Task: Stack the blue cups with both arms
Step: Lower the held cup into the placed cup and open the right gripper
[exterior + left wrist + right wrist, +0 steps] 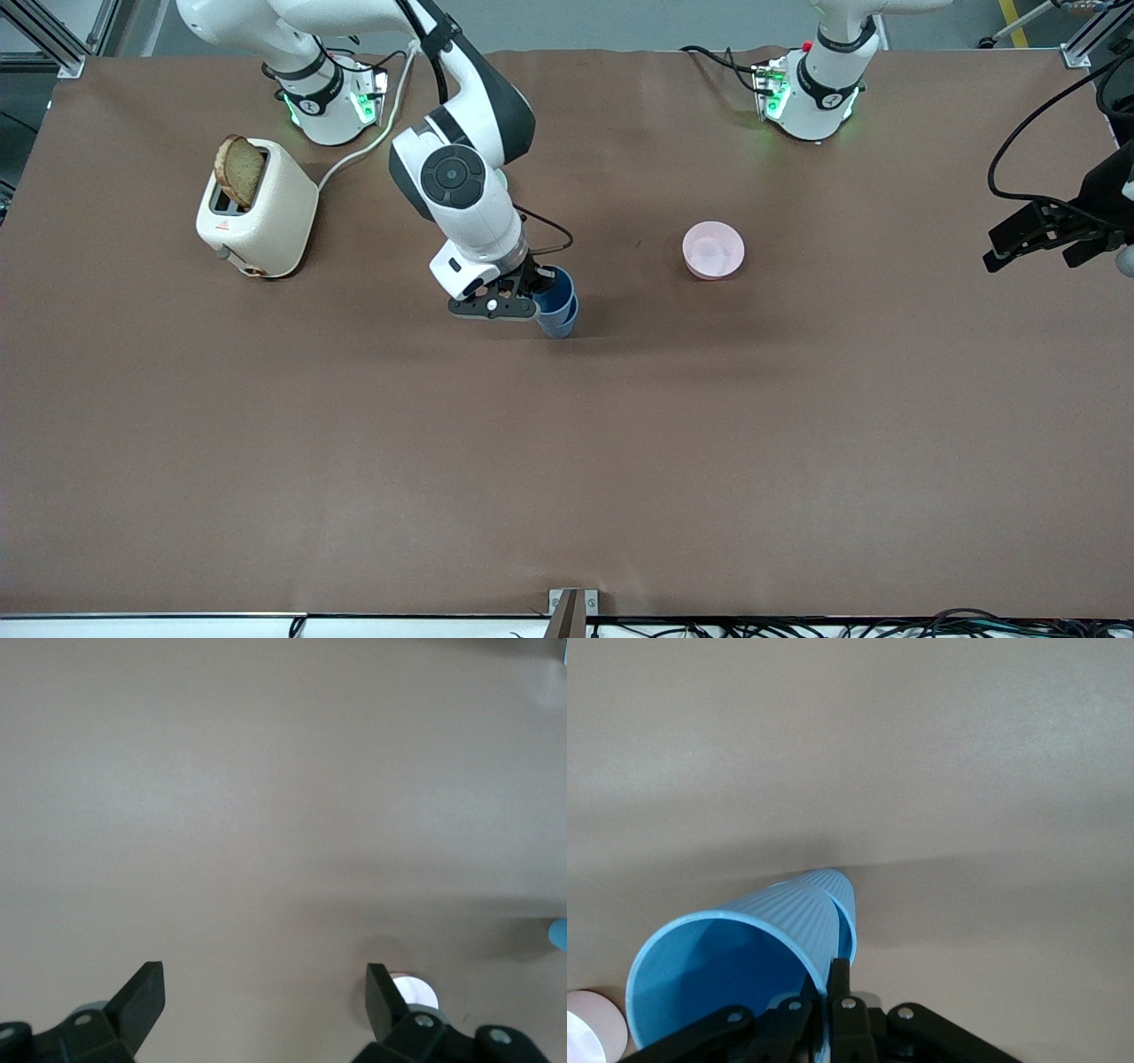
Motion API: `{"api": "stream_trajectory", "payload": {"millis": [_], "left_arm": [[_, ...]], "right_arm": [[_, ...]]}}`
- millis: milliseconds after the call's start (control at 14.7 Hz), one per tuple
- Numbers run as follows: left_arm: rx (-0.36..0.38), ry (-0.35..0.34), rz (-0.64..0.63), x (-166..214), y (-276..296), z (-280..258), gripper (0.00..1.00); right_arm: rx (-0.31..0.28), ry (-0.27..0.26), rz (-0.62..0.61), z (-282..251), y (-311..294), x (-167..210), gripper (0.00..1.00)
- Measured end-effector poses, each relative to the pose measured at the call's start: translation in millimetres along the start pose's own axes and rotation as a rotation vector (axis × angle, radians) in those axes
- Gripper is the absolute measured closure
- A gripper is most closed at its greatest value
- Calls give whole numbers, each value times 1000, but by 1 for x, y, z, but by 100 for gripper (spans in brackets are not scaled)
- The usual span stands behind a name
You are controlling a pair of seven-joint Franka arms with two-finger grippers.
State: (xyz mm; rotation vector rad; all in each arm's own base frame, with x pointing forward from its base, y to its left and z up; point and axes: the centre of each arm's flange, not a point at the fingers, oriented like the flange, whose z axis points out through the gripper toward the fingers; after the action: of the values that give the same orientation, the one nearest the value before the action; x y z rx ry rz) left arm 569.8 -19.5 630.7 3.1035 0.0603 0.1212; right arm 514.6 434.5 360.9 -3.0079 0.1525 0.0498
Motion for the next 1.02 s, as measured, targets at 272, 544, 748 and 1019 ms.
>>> {"api": "stream_trajectory", "payload": {"millis": [272, 544, 748, 1019], "left_arm": [[0, 2, 21, -1, -1, -2, 0], [0, 11, 18, -1, -3, -8, 0], [2, -14, 9, -4, -12, -7, 0], [2, -18, 15, -4, -9, -6, 0]], "right_arm": [[2, 2, -2, 0, -1, -1, 96], [-16, -15, -12, 16, -1, -12, 96], [-14, -12, -14, 18, -1, -13, 96], [-12, -10, -14, 18, -2, -13, 74]]}}
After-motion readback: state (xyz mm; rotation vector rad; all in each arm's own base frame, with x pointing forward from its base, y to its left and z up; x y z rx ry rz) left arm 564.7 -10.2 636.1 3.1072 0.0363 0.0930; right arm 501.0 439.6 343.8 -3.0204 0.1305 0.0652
